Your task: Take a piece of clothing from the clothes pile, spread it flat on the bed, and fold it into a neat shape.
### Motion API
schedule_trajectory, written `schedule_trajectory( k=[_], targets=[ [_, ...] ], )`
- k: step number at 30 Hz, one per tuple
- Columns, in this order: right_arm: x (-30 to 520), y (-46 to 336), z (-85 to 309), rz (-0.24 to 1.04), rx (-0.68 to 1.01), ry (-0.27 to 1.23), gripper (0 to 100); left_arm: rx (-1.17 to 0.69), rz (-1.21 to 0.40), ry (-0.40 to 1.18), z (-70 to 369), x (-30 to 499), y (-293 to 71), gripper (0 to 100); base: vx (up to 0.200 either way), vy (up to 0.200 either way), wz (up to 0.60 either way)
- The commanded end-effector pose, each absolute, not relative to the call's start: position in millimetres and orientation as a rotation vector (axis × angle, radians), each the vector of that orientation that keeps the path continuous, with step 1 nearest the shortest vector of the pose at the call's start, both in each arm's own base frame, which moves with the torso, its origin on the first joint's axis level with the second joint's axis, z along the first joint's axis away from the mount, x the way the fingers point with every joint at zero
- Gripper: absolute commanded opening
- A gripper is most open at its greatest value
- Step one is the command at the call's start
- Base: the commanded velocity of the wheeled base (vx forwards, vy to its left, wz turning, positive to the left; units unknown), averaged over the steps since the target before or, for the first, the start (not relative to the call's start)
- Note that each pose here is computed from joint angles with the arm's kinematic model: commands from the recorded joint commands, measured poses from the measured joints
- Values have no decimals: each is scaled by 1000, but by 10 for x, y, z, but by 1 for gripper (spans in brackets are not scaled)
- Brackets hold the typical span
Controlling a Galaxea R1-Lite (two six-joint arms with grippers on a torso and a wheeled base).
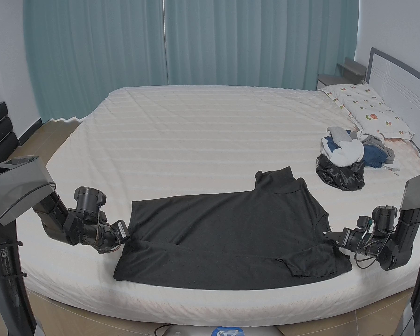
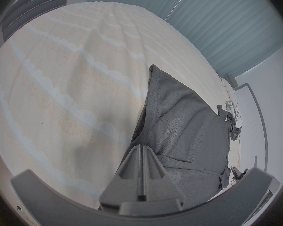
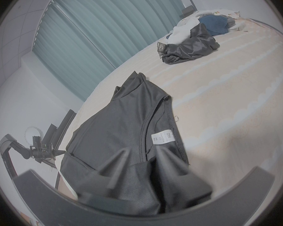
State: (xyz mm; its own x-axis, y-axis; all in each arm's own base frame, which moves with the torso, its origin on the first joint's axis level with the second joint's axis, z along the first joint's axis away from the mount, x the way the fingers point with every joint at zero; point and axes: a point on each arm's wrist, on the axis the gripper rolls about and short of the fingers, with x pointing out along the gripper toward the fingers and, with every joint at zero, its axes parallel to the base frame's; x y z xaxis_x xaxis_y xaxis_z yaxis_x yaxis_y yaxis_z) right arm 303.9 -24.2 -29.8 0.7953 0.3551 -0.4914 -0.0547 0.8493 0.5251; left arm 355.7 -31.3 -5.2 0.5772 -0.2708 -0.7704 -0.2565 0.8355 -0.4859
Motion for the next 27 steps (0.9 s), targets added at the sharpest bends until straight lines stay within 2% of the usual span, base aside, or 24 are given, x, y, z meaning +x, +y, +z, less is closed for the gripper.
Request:
schedule_trajectory(
  k=[1,27],
  targets=[
    [3050,-271,-310,223,520,614,100,-607,-8,973,-58,3557,-314,0,0,0,0],
    [3058,-163,-329,307,509,609,100,-609,-6,975,-58,3556,-308,0,0,0,0]
  ],
)
